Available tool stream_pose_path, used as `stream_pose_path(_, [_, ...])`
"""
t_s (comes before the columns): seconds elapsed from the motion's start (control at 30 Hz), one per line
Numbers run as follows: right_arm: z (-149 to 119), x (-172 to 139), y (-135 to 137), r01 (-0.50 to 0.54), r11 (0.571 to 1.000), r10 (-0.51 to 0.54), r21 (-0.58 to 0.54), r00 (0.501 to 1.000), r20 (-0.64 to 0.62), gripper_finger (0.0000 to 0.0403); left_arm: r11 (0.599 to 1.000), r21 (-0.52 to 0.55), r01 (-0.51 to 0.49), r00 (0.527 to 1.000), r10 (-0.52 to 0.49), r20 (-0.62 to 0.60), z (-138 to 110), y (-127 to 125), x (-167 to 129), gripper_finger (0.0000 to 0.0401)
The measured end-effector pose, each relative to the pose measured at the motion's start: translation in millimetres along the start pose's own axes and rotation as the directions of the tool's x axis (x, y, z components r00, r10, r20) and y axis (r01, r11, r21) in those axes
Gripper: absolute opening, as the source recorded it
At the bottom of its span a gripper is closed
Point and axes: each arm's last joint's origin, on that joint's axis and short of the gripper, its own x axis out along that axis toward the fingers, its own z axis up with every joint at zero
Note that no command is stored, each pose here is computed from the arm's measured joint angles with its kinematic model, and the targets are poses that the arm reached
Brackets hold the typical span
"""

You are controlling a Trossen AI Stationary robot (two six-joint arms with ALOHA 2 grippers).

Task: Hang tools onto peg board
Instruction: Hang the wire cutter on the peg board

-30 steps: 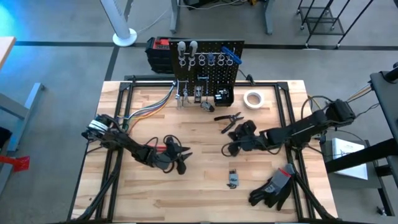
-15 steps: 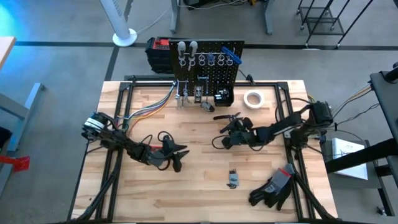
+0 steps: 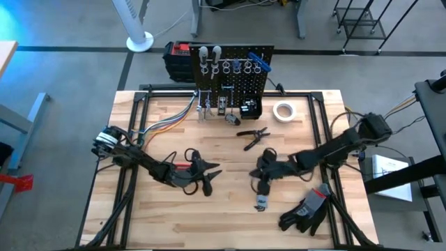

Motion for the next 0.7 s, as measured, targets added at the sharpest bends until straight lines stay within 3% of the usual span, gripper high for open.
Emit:
stream_pose_path(0.07, [2,-9,2,0.036,0.999,-0.035,-0.025,0.999,0.032,0.0000,1.000,0.020,-0.009,1.000,0.009,-0.007,2,-2,3,0.0116])
stream_pose_path(0.13, [4,-17,-3,0.158,0.985,-0.154,-0.066,0.986,0.069,0.0000,0.999,0.033,-0.015,1.000,0.016,-0.019,3,-3,5,0.0116])
stream_pose_path(0.23, [-1,-23,-17,0.310,0.935,-0.309,-0.170,0.950,0.037,0.0006,0.999,0.026,-0.023,0.999,0.024,-0.033,3,-3,7,0.0116])
stream_pose_path(0.33, [3,-23,-32,0.368,0.899,-0.375,-0.237,0.927,0.015,0.0029,1.000,0.015,-0.026,0.999,0.027,-0.036,2,-3,7,0.0116])
stream_pose_path(0.43, [11,-17,-47,0.417,0.887,-0.422,-0.198,0.906,0.023,0.0067,0.999,0.016,-0.035,0.999,0.035,-0.037,2,-1,8,0.0116])
stream_pose_path(0.57, [17,-10,-70,0.584,0.809,-0.581,-0.063,0.811,0.067,0.0111,0.999,0.013,-0.050,0.998,0.050,-0.034,3,1,10,0.0116])
stream_pose_path(0.7, [16,-2,-86,0.585,0.810,-0.586,-0.029,0.811,-0.005,0.0124,0.998,0.017,-0.054,0.998,0.054,-0.043,2,2,10,0.0116])
